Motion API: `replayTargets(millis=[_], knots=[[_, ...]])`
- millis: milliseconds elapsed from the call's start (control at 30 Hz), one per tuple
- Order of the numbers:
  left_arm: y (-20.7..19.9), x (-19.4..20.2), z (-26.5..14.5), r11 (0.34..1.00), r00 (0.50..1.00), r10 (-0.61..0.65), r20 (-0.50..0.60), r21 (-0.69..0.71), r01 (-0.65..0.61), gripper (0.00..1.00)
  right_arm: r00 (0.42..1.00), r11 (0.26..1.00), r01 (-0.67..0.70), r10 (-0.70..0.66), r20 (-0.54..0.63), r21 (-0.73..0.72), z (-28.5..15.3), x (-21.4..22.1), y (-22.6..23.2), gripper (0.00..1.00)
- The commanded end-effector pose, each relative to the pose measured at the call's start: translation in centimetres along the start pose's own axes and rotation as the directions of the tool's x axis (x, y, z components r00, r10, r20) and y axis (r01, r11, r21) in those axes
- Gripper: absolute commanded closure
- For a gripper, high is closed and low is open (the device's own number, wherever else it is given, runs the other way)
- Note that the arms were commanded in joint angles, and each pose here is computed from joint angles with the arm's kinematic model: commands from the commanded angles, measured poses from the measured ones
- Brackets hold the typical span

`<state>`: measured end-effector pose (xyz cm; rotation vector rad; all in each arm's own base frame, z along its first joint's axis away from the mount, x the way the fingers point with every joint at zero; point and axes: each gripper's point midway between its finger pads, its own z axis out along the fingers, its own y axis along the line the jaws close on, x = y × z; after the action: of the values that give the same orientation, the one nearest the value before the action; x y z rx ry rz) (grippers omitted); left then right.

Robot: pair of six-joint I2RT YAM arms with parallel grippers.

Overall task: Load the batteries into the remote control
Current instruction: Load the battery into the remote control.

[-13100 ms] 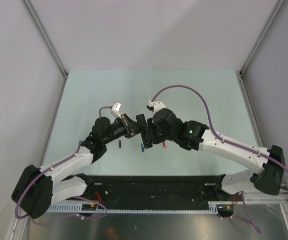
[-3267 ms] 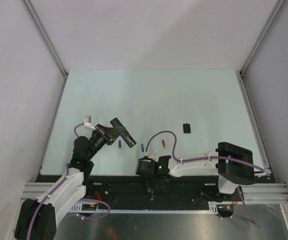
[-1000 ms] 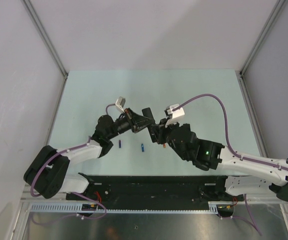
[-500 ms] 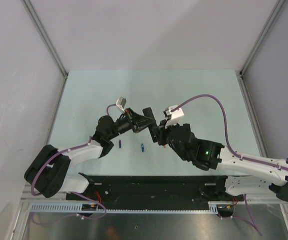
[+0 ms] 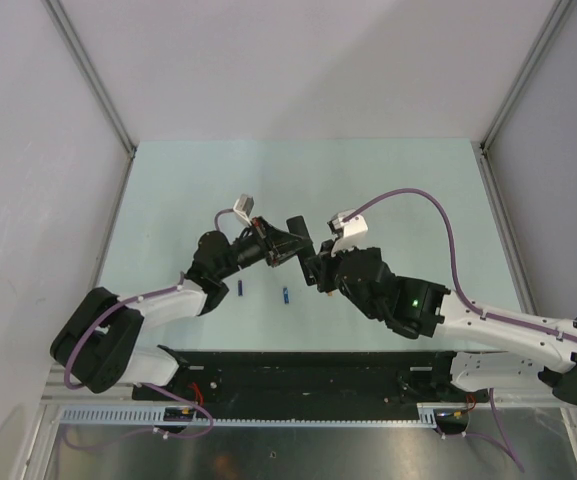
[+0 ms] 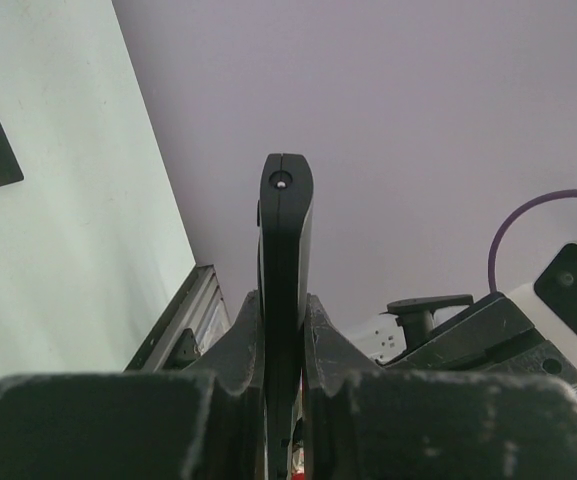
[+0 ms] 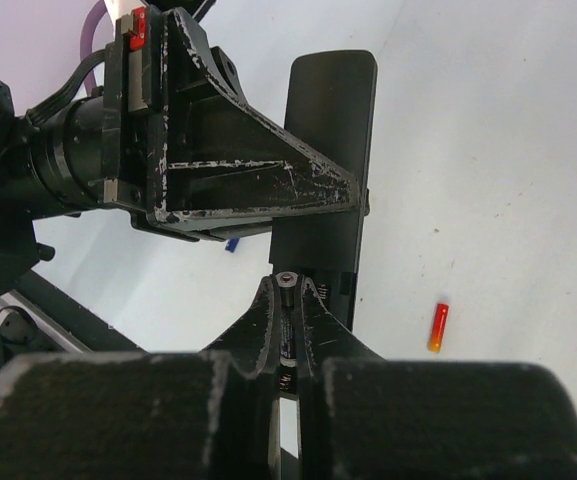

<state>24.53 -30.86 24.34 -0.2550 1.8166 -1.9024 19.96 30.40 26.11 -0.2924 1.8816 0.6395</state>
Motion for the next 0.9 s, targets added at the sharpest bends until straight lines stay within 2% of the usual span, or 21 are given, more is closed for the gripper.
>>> replayTargets(millis=[0,233,867], knots=[[-2.4,-0.8,0.5,0.997,0.999,0.036,0.037,0.073,-0.039,1.00,0.997,1.000,-0.028,0.028,-0.070,-0.007,-0.2,1.6,0.0,1.00],[-2.8,-1.2,0.5,0.993,0.993,0.083,0.081,0.078,-0.089,1.00,0.986,0.996,-0.083,0.084,-0.143,0.018,-0.2,2.9,-0.4,1.00],[-4.3,-1.9,0.8,0.989,0.985,0.095,0.142,0.102,-0.110,1.00,0.939,0.989,-0.141,0.150,-0.308,0.053,0.8,6.9,-0.7,1.00]])
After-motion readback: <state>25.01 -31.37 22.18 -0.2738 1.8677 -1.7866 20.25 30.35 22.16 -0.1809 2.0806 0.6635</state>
